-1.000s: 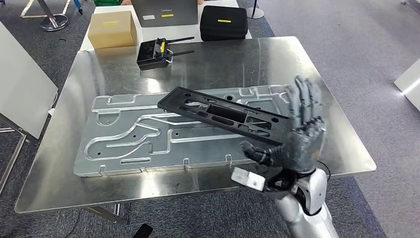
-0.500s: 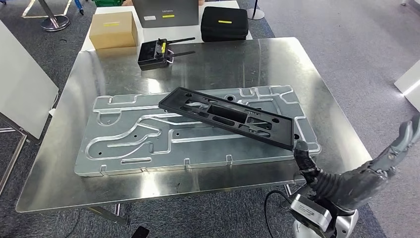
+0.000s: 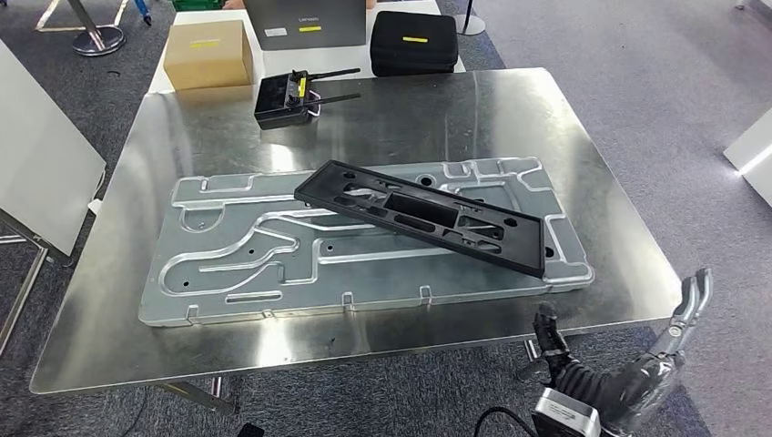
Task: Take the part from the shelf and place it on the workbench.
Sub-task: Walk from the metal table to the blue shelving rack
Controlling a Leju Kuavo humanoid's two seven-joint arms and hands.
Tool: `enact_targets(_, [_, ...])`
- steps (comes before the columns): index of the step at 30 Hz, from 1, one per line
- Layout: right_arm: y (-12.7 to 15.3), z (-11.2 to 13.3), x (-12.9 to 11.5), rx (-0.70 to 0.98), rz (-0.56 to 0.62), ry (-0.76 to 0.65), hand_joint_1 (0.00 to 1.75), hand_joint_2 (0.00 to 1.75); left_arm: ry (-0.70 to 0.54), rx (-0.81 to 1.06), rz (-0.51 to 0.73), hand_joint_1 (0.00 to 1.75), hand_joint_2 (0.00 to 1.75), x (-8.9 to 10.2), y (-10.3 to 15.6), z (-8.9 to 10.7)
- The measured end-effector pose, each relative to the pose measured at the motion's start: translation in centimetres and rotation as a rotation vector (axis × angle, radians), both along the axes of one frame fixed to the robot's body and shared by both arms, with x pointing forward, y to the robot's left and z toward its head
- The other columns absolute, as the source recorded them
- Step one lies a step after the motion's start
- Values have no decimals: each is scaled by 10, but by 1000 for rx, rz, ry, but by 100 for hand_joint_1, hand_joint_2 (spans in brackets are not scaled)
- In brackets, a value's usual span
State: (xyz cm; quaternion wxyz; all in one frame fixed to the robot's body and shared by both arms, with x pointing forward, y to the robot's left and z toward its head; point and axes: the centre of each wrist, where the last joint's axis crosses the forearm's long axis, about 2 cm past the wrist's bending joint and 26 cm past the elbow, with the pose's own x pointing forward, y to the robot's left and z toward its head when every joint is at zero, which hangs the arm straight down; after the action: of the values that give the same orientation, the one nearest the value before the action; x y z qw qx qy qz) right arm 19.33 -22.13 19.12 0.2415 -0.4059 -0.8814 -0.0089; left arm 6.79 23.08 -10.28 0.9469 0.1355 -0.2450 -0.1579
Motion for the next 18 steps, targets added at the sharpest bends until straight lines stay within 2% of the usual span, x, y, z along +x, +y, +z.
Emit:
enact_targets(7, [4, -15, -3, 6, 13, 63, 0, 175, 3, 0, 3, 0, 0, -1, 0, 0])
enact_targets(18, [4, -22, -5, 25, 8, 94, 0, 175, 7, 0, -1, 0, 0, -3, 0, -1])
